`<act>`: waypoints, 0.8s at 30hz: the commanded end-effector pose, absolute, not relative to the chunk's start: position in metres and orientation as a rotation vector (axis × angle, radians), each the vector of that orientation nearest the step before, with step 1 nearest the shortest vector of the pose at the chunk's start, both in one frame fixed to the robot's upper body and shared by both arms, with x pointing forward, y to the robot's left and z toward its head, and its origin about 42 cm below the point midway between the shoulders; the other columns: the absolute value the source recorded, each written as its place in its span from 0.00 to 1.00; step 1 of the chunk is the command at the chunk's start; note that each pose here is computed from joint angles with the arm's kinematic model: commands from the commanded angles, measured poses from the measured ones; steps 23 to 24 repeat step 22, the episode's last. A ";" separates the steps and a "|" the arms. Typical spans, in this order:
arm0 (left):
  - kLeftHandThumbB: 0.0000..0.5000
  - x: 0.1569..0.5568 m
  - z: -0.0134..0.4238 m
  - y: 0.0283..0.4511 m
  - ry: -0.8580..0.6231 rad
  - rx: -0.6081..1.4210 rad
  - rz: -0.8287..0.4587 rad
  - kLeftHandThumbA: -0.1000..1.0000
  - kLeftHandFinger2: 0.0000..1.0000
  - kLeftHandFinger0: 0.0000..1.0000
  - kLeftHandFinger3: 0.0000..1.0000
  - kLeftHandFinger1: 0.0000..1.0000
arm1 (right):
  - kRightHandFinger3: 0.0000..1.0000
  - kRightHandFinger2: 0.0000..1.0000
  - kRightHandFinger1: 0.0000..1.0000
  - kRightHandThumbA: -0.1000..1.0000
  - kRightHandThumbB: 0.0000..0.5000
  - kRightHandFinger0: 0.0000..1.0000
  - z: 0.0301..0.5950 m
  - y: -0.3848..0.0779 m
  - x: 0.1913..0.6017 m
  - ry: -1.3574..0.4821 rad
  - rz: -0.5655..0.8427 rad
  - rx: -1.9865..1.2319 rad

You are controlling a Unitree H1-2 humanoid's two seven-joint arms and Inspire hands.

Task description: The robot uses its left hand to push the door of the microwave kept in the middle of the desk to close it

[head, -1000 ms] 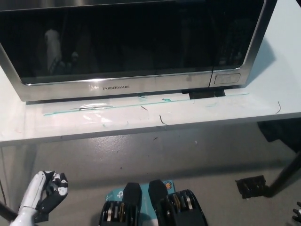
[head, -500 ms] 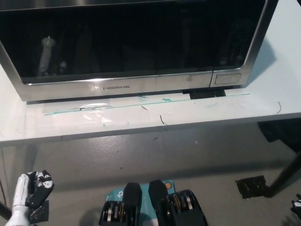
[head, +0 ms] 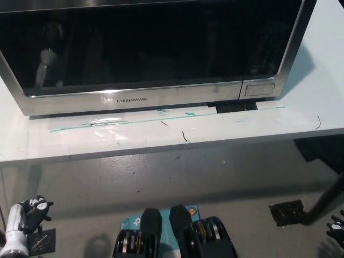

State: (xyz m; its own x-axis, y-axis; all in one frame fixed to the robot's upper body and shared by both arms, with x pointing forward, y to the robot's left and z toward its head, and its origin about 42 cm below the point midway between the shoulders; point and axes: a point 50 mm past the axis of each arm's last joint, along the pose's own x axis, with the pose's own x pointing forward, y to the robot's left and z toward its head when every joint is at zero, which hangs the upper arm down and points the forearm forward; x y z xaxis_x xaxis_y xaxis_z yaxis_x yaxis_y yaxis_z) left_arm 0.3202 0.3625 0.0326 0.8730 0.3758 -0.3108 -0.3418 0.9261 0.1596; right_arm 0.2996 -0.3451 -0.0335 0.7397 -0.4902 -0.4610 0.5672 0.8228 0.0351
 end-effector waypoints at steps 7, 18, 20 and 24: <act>0.02 0.337 0.044 0.371 0.524 -0.166 0.339 0.42 0.59 0.19 0.69 0.32 | 0.80 0.65 0.58 0.21 0.13 0.57 -0.020 -0.358 0.311 0.382 -0.584 0.147; 0.00 0.336 0.044 0.372 0.551 -0.169 0.314 0.43 0.66 0.22 0.86 0.36 | 0.82 0.72 0.65 0.20 0.13 0.64 -0.021 -0.356 0.309 0.379 -0.587 0.150; 0.01 0.336 0.044 0.372 0.556 -0.157 0.313 0.44 0.74 0.21 0.91 0.38 | 0.81 0.72 0.65 0.22 0.15 0.65 -0.021 -0.356 0.310 0.382 -0.589 0.149; 0.01 0.336 0.044 0.371 0.557 -0.157 0.312 0.45 0.75 0.22 0.92 0.39 | 0.81 0.72 0.65 0.21 0.14 0.65 -0.021 -0.357 0.311 0.380 -0.588 0.150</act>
